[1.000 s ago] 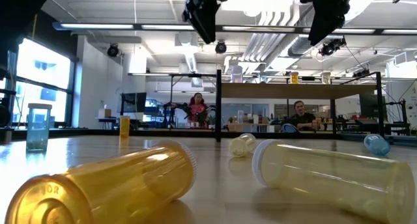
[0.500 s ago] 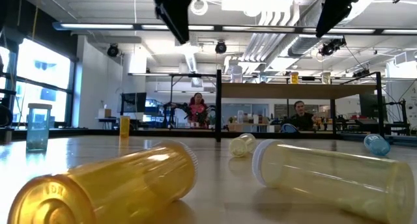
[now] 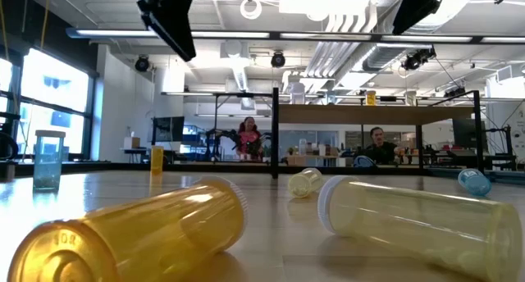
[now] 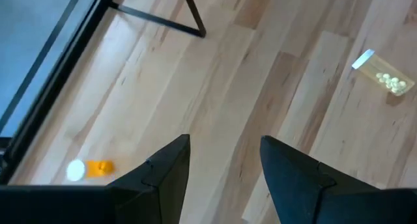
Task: Pick and place medicine bottles onto shelf by color
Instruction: Put the right blue pill bottle on the shelf aligned with the other blue pill bottle
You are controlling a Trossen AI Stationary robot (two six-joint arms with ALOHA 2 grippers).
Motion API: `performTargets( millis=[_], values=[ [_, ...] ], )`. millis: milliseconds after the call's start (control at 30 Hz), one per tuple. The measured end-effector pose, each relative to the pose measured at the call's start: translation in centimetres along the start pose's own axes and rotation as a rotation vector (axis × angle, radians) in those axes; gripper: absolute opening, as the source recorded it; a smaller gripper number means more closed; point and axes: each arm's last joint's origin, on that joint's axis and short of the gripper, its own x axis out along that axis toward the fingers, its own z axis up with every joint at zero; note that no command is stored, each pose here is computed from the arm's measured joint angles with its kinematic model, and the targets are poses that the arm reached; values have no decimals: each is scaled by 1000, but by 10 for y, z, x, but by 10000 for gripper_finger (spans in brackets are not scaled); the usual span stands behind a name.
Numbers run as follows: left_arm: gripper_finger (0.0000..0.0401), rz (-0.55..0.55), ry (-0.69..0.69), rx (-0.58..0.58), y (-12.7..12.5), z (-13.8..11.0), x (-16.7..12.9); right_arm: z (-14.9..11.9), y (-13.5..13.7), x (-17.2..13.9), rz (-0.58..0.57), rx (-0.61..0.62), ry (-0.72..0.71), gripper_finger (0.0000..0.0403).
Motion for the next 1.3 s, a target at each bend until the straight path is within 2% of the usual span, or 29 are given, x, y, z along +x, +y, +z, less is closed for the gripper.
performTargets(
  millis=[200,333,533,700,1000,1300],
  values=[
    [175,-43,-67,-26,-3,-26,14,-6,4,-1,2,114,36,181],
    [175,-74,-137,-40,-4,-35,24,-19,8,10,-14,230,101,181],
    [175,-119,-277,1,-9,-29,29,-41,14,30,-49,461,201,181],
    [175,-131,-348,47,-10,-21,28,-58,19,43,-62,592,282,181],
    [175,-153,-389,92,-11,-17,26,-80,26,67,-44,732,372,181],
    [175,-144,-391,137,-11,-17,26,-97,34,92,62,883,438,181]
  ],
)
